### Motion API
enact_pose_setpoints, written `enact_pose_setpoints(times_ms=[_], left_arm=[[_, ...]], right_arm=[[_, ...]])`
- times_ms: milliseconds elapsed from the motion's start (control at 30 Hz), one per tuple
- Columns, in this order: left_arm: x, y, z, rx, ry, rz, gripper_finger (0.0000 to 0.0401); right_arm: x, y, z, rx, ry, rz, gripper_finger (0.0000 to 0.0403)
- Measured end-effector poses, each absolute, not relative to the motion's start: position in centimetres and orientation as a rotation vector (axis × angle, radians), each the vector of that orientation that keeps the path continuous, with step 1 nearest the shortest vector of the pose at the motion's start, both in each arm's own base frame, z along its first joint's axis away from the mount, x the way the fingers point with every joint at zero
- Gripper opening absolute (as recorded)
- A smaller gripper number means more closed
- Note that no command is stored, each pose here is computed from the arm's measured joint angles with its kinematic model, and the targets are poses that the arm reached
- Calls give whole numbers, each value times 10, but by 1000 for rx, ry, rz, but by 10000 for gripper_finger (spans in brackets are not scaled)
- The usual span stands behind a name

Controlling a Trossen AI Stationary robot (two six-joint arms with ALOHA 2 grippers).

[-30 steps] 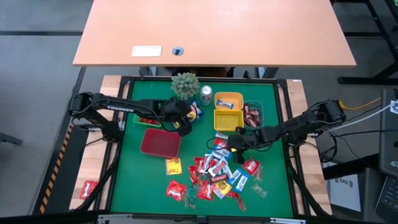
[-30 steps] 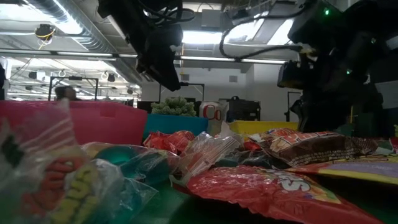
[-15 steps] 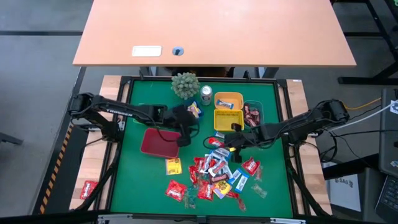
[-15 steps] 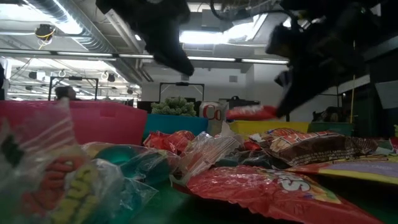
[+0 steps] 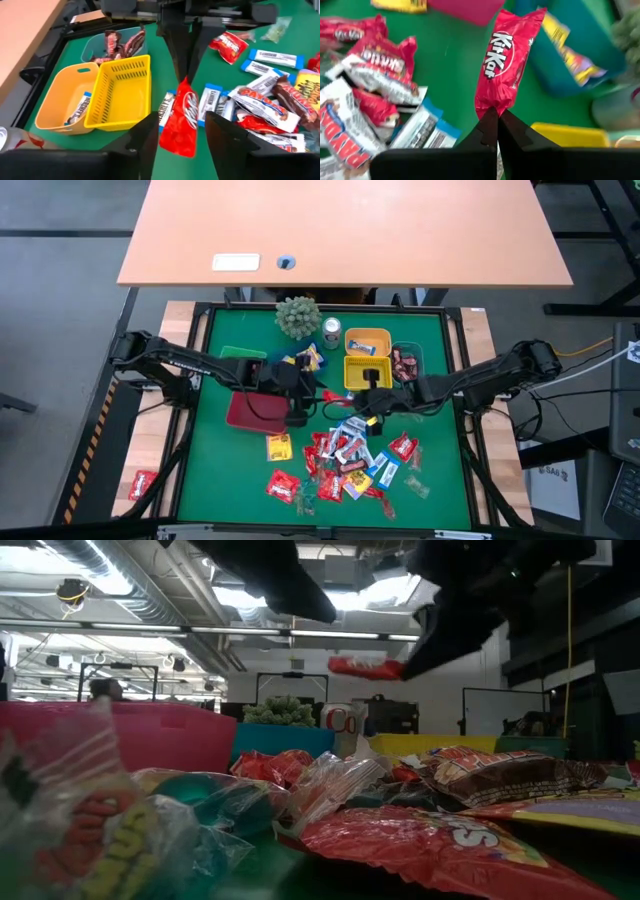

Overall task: Sort candy
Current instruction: Put the red chocolate bar into the green bin

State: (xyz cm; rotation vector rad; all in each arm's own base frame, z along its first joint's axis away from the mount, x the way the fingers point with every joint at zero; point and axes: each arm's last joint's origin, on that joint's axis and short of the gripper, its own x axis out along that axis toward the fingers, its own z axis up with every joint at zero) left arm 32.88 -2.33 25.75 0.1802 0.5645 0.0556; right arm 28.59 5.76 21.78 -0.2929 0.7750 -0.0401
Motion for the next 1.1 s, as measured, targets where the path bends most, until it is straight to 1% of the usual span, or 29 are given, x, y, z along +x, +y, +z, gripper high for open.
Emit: enact_pose_setpoints(times_ms=[167,300,600,967,1100], left_arm=[[329,-24,258,182,560,42,184],[329,-24,258,210,553,34,198],[330,-24,259,244,551,36,199],[329,-23,258,448,563,-21,199],[329,-22,258,488,571,9,199]], right_arm=[[294,57,233,-330,716,-40,1],[299,52,242,-319,682,-55,1],[305,49,252,-309,609,-10,1],[308,50,257,-228,551,-8,1],[309,50,257,-215,551,-13,1]])
